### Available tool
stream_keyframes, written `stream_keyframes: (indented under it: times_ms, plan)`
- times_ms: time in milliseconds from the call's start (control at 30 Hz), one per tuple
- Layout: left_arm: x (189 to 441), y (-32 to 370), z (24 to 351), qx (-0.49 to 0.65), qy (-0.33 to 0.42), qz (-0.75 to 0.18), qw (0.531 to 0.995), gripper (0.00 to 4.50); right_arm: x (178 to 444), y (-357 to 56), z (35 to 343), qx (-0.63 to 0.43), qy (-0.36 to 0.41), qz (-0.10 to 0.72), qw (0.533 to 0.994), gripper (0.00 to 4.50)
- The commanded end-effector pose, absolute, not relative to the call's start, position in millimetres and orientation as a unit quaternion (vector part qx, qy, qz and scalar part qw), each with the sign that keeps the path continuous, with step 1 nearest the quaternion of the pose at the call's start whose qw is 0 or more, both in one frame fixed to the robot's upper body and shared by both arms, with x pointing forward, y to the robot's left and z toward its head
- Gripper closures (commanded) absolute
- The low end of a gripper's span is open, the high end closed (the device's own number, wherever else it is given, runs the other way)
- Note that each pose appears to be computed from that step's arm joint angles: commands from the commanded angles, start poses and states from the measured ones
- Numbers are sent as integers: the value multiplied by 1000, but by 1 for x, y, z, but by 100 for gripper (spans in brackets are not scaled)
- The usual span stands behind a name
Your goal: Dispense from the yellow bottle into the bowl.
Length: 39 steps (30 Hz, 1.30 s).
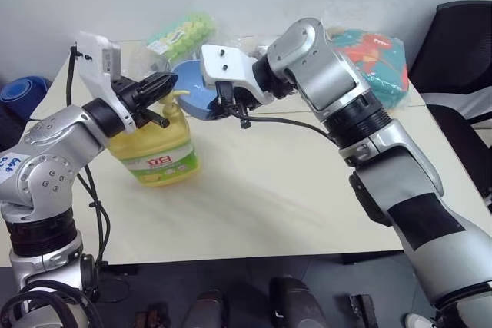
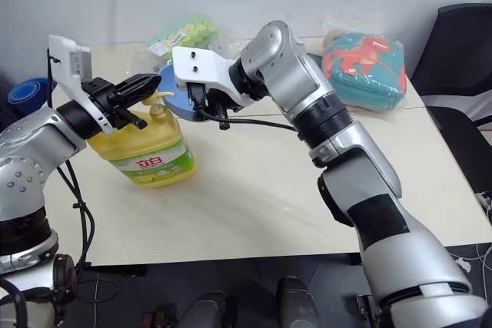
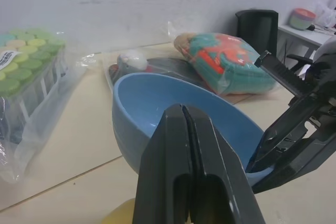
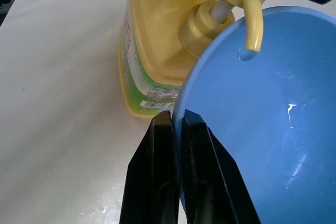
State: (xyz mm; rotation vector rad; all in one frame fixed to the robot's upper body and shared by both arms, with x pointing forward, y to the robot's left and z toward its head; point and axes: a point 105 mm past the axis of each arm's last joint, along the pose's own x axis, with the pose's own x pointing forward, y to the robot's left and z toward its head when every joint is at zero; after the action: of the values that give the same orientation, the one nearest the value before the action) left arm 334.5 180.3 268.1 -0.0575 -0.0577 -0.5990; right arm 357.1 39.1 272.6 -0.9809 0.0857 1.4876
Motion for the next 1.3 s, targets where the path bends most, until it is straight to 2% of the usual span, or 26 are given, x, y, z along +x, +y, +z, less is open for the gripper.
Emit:
stream_keyframes:
  times_ms: [33, 333, 433, 533, 667, 833, 900, 1000, 1100, 1200, 1300]
  plan:
    - [342, 186, 194, -61, 114, -272, 954, 447, 344, 51, 289, -429, -4, 663, 613, 450]
    - [343, 184, 186, -70, 118, -273, 952, 447, 343, 53, 287, -426, -5, 666, 612, 450]
    - [344, 182, 193, -73, 97, -280, 952, 447, 343, 53, 287, -424, -7, 666, 613, 450]
    - [343, 180, 218, -78, 45, -299, 950, 447, 344, 53, 288, -419, -14, 664, 620, 450]
    - [326, 175, 277, -75, -80, -361, 926, 447, 350, 37, 291, -406, -20, 650, 642, 450]
    - [302, 176, 308, -38, -147, -421, 894, 447, 361, 3, 288, -405, -4, 626, 667, 450]
    - [282, 173, 313, -10, -163, -472, 866, 447, 370, -23, 281, -404, 17, 607, 685, 450]
    - [261, 169, 304, 12, -141, -532, 835, 447, 380, -67, 262, -405, 61, 573, 710, 450]
    - [247, 167, 280, 27, -96, -563, 821, 447, 385, -112, 233, -394, 115, 540, 735, 450]
    - [235, 163, 241, 56, -29, -574, 816, 447, 381, -152, 192, -385, 179, 522, 740, 450]
    - [236, 171, 205, 89, -1, -551, 830, 447, 380, -176, 160, -372, 201, 500, 756, 450]
